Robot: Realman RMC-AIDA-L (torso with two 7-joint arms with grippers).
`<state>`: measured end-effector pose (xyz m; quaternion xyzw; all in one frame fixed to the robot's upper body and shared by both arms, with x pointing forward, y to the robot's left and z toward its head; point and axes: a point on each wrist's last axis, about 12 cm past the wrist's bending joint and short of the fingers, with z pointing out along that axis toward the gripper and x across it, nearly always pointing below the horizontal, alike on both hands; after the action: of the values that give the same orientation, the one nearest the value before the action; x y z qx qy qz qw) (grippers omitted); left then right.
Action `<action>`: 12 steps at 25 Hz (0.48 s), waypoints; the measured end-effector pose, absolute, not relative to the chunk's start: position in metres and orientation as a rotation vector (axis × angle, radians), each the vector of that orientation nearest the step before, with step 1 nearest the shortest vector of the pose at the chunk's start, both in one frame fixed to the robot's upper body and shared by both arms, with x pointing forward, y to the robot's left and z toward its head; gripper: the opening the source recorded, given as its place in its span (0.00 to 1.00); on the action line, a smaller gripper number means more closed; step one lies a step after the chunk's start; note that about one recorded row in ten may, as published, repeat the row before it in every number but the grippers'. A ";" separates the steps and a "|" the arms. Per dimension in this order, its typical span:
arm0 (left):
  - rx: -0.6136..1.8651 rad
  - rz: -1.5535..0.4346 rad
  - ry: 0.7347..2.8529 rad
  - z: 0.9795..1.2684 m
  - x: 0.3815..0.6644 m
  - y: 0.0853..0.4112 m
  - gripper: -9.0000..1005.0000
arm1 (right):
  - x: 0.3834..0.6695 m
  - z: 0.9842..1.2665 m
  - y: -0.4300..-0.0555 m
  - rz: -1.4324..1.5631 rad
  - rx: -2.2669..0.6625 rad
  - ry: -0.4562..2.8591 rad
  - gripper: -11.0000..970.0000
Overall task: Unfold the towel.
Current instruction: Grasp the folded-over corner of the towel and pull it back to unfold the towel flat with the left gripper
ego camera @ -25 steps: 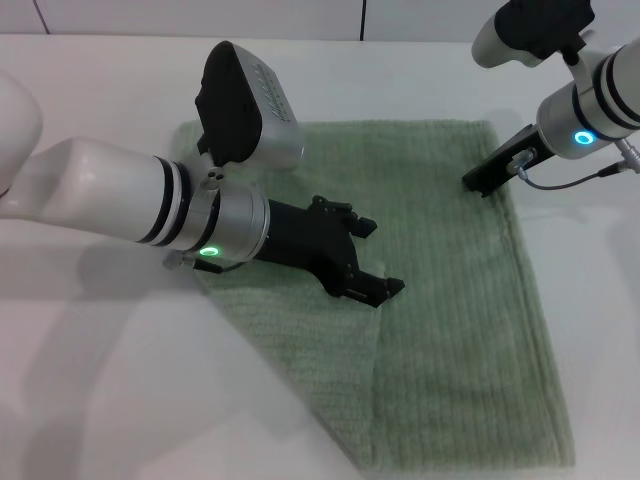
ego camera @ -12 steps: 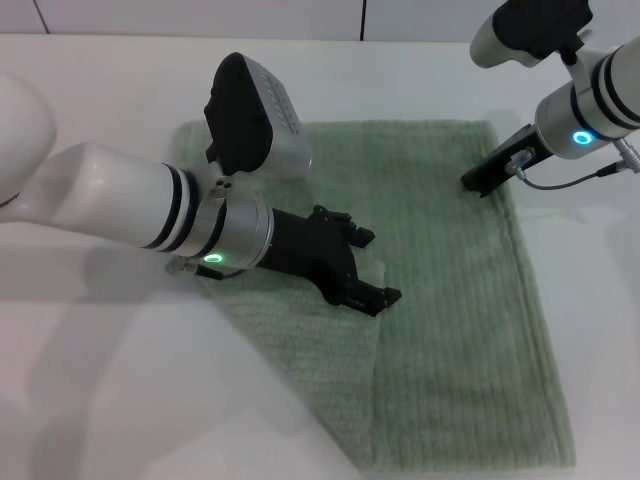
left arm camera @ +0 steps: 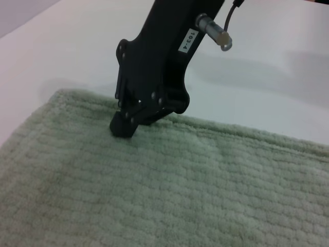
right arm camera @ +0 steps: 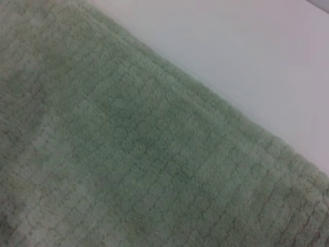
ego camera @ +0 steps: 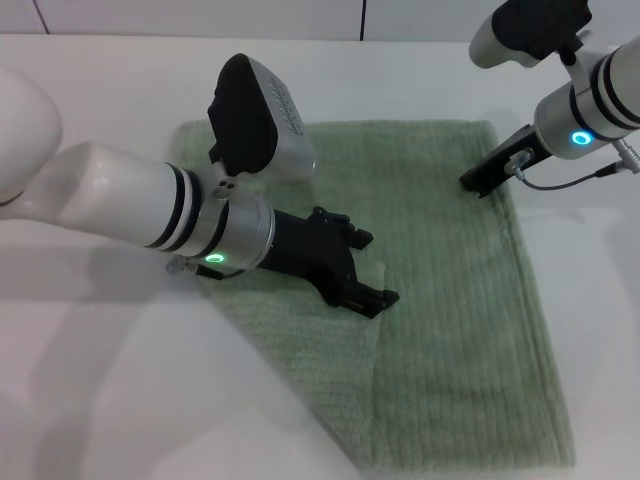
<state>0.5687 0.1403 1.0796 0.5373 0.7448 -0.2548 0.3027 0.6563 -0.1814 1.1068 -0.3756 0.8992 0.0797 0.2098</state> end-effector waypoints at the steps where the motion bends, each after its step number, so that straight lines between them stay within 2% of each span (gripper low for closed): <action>1: 1.424 -0.675 1.975 1.080 0.569 0.140 0.84 | 0.656 1.107 -0.181 0.222 -1.044 2.500 0.01; 12: 1.458 -0.674 1.962 1.079 0.567 0.135 0.83 | 0.656 1.107 -0.182 0.223 -1.041 2.500 0.01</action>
<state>0.5667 0.1352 1.0791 0.5487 0.7387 -0.2537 0.2983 0.6565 -0.1815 1.1070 -0.3745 0.8994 0.0802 0.2107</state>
